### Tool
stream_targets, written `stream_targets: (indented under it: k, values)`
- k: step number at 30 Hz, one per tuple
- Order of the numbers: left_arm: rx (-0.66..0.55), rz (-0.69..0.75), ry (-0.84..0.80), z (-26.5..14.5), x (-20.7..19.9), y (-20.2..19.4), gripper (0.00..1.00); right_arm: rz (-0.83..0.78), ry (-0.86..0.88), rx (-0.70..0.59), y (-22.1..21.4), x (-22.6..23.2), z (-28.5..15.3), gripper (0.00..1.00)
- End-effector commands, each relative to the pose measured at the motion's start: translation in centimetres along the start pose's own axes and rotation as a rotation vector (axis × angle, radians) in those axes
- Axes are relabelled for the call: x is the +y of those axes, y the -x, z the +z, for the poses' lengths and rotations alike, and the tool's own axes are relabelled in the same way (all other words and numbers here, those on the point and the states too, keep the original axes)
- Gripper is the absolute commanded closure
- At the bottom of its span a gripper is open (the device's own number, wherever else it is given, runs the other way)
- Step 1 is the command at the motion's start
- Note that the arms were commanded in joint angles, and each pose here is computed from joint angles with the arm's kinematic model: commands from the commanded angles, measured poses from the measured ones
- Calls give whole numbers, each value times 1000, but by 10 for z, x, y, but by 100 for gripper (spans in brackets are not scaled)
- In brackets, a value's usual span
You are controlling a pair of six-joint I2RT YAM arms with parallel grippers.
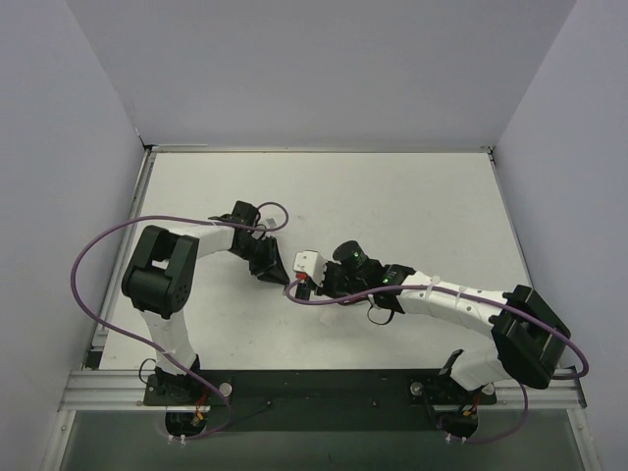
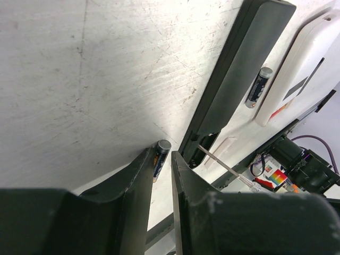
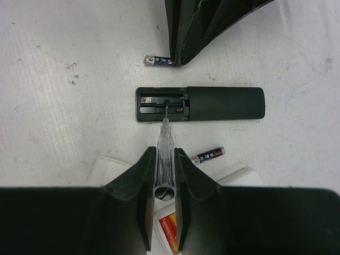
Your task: Unload the batteries from the remote control
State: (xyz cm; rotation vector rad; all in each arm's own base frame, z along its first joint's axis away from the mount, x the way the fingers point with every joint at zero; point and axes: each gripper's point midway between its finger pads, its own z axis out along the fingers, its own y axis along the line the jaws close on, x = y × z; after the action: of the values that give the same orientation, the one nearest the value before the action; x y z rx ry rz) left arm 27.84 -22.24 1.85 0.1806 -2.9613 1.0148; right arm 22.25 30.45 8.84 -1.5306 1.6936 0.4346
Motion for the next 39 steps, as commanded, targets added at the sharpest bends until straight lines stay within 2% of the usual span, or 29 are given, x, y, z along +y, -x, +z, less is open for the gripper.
stream_targets:
  k: [1,6,11,19,25,33,39]
  values:
    - [-30,35,8,-7,-3,8,70,-9,-52,-59,26,-12,-13,100]
    - [-22,31,7,-5,-2,7,70,3,-99,-81,35,-21,-29,100]
    - [-45,45,-1,-10,-9,12,70,93,-215,-44,37,-41,-53,100]
    - [-132,106,0,-32,-30,33,64,370,-404,186,-8,-62,-96,100]
    - [-183,136,-26,-40,-46,47,61,513,-464,235,-35,-56,-108,100]
    - [-183,141,-46,-34,-61,56,60,574,-535,330,-68,-75,-105,100]
    - [-175,187,-85,-27,-82,53,60,700,-553,378,-95,-78,-104,100]
